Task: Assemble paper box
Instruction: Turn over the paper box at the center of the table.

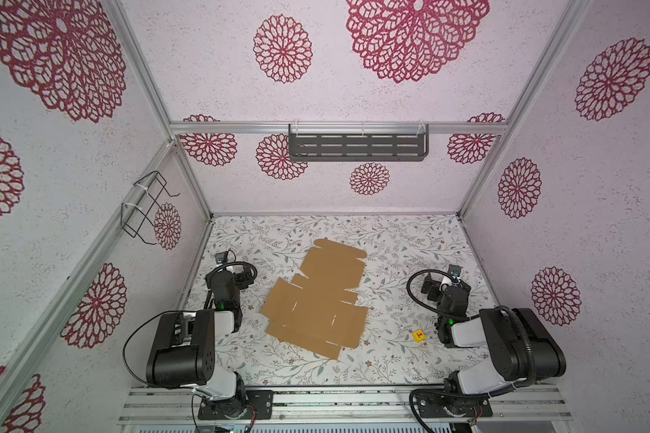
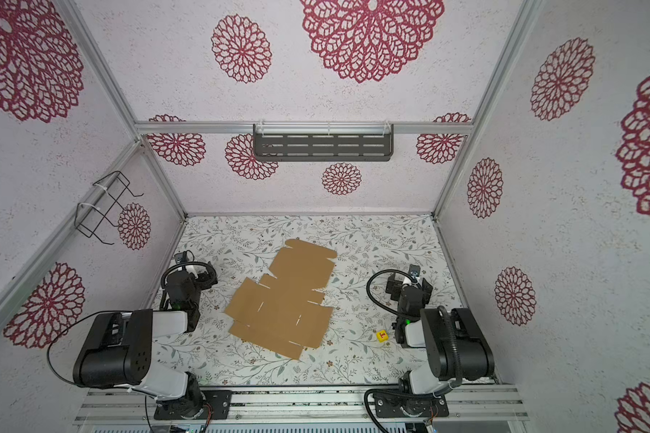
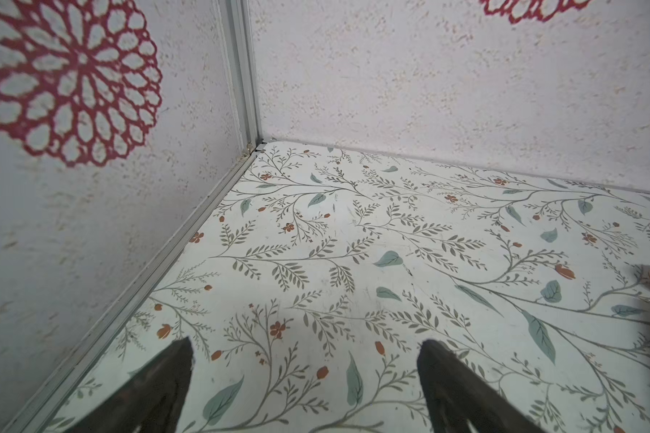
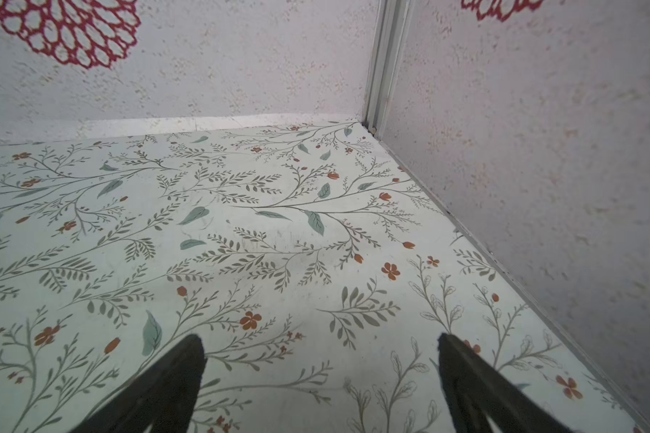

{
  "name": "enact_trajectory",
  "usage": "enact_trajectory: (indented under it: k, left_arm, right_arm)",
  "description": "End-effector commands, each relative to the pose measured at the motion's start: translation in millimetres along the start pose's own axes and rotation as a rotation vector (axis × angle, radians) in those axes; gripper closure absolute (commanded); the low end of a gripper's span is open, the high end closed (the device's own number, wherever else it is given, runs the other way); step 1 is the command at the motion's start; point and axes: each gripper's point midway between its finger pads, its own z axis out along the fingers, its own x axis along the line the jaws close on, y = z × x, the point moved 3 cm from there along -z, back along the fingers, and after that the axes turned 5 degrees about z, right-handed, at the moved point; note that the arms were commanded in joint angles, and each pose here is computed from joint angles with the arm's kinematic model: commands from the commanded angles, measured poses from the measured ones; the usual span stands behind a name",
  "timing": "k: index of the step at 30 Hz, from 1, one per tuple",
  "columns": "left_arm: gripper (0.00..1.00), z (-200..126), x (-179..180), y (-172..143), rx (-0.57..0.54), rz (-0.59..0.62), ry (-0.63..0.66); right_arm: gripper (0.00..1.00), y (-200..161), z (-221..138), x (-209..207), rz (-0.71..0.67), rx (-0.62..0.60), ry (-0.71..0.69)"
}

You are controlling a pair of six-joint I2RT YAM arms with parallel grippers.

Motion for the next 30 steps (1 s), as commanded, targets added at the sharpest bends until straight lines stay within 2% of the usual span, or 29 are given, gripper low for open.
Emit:
enact_trajectory:
  k: [1, 30]
  left_arm:
    - [0.03, 1.9, -1.7, 8.3, -0.035, -0.005, 0.002]
    - [0.03, 1.5, -2.3, 8.2, -0.033, -0.003, 0.003]
  right_arm:
    - [0.01, 16.8, 3.1, 1.7, 0.016, -0.063, 0.005]
    - [0.01, 16.8, 3.6, 1.6, 0.015, -0.063, 0.004]
